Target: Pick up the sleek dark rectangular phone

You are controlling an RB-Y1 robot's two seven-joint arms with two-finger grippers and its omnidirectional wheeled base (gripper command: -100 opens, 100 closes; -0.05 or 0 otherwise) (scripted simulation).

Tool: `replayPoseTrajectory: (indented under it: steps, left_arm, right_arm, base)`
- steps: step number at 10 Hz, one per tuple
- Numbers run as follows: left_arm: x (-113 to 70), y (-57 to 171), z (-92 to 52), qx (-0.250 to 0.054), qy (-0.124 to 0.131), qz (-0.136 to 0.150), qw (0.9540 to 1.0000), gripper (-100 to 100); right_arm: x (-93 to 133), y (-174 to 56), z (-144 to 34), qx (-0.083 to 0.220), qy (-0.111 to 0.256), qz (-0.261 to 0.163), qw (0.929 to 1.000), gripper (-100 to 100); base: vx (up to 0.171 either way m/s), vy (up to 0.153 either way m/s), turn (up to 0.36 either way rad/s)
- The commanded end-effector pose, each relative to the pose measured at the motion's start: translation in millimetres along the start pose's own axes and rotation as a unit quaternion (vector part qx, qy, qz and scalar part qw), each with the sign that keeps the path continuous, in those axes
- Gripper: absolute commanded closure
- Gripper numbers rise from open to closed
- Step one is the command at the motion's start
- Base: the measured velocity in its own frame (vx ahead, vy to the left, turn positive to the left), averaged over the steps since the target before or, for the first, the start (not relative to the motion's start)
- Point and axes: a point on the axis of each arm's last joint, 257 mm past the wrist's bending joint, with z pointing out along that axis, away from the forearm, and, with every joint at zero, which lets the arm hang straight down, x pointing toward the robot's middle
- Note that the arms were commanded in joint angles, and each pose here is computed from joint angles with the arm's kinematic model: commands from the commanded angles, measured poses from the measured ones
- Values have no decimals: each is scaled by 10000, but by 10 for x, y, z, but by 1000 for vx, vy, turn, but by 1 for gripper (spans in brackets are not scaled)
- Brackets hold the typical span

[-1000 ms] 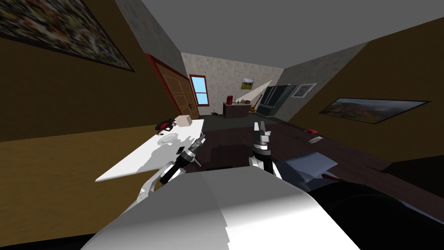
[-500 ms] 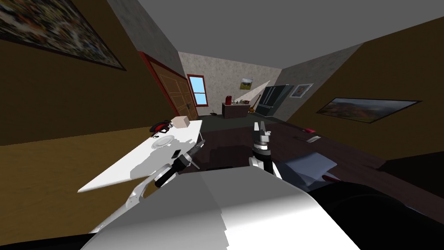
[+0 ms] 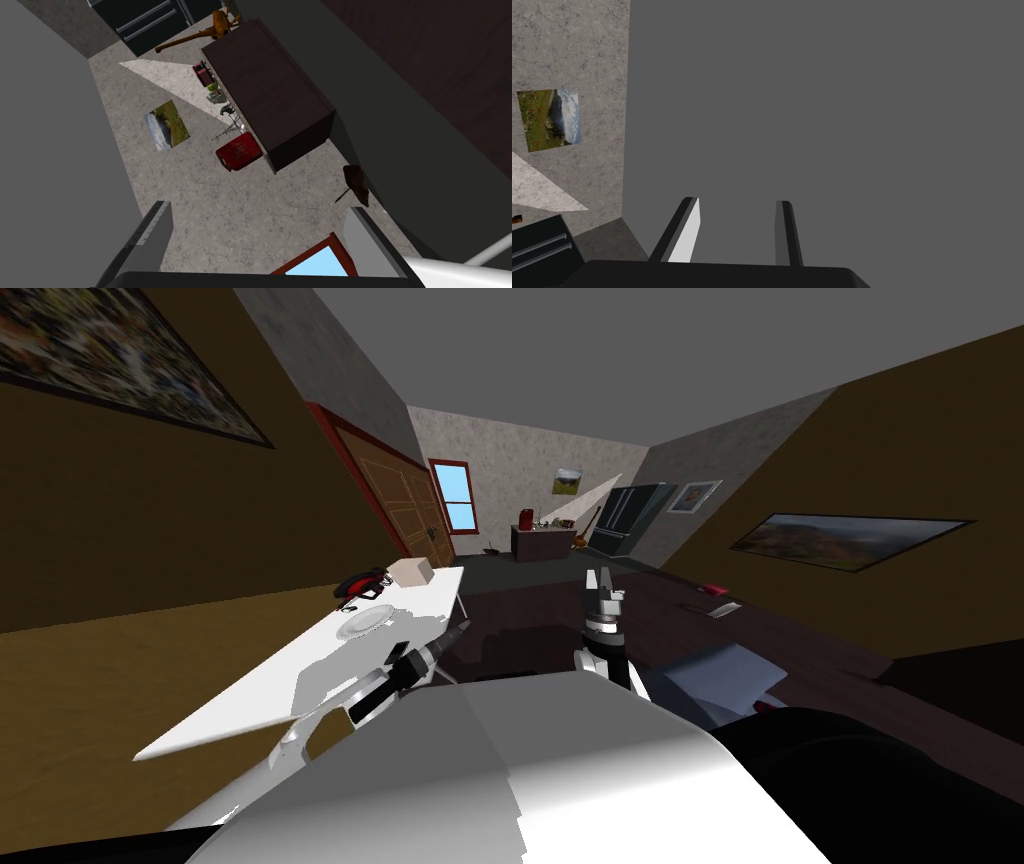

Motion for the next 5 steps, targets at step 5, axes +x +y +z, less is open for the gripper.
replayPoseTrajectory:
  steps: [5]
  left_arm:
    - [77, 763, -474, -1065, 573, 572, 9910, -100]
  right_arm:
    - [0, 0, 0, 0, 0, 0, 10000, 0]
  base:
    - [99, -15, 8]
